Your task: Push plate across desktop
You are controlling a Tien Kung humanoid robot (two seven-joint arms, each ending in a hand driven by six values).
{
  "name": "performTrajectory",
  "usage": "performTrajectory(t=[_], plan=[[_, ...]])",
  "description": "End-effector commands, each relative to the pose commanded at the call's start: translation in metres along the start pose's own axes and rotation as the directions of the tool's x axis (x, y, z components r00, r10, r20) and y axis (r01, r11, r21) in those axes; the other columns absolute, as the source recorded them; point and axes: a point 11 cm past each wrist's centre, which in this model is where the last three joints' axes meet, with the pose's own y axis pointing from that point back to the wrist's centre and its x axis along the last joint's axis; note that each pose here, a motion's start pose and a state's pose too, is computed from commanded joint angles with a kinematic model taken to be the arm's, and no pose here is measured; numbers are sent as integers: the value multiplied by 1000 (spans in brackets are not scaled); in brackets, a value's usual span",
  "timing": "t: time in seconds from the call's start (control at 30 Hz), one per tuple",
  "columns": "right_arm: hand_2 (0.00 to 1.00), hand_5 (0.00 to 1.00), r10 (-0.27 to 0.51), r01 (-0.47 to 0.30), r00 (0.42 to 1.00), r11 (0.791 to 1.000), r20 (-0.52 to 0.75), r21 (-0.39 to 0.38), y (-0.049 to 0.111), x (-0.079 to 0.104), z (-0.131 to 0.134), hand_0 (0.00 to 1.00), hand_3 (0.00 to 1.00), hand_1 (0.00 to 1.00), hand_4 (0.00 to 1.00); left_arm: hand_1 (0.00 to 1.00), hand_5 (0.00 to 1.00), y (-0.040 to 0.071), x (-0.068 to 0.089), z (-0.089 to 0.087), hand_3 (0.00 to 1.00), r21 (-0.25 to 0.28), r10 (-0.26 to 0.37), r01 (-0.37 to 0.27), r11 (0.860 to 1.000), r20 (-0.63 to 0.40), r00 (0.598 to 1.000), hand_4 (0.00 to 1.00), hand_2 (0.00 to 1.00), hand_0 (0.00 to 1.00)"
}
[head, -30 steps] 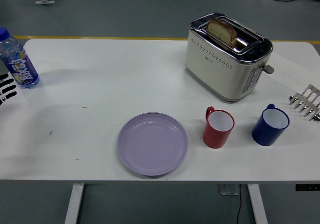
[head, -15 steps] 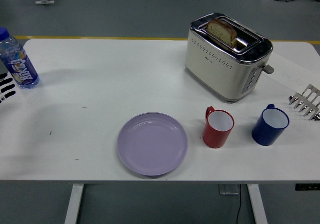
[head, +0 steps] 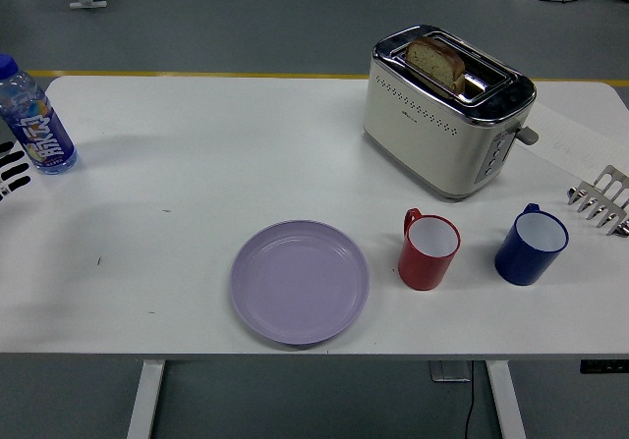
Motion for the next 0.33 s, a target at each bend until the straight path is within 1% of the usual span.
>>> performTrajectory(t=[0.17, 0.2, 0.33], plan=[[834, 528, -8, 11, 983, 1000, 185, -13, 0, -3, 2, 723, 780, 698, 442, 763, 998, 0, 0, -1, 711, 0, 2, -2, 1000, -2, 1000, 549, 739, 750], [840, 545, -7, 11, 976, 1000, 217, -15, 0, -3, 2, 721, 796, 703, 455, 763, 998, 1, 1, -1, 711, 0, 2, -2, 1000, -2, 1000, 549, 739, 750], [840, 545, -9, 14, 968, 1000, 251, -18, -1, -4, 2, 721, 796, 703, 455, 763, 998, 0, 0, -1, 711, 1, 0, 0, 1000, -2, 1000, 549, 739, 750]])
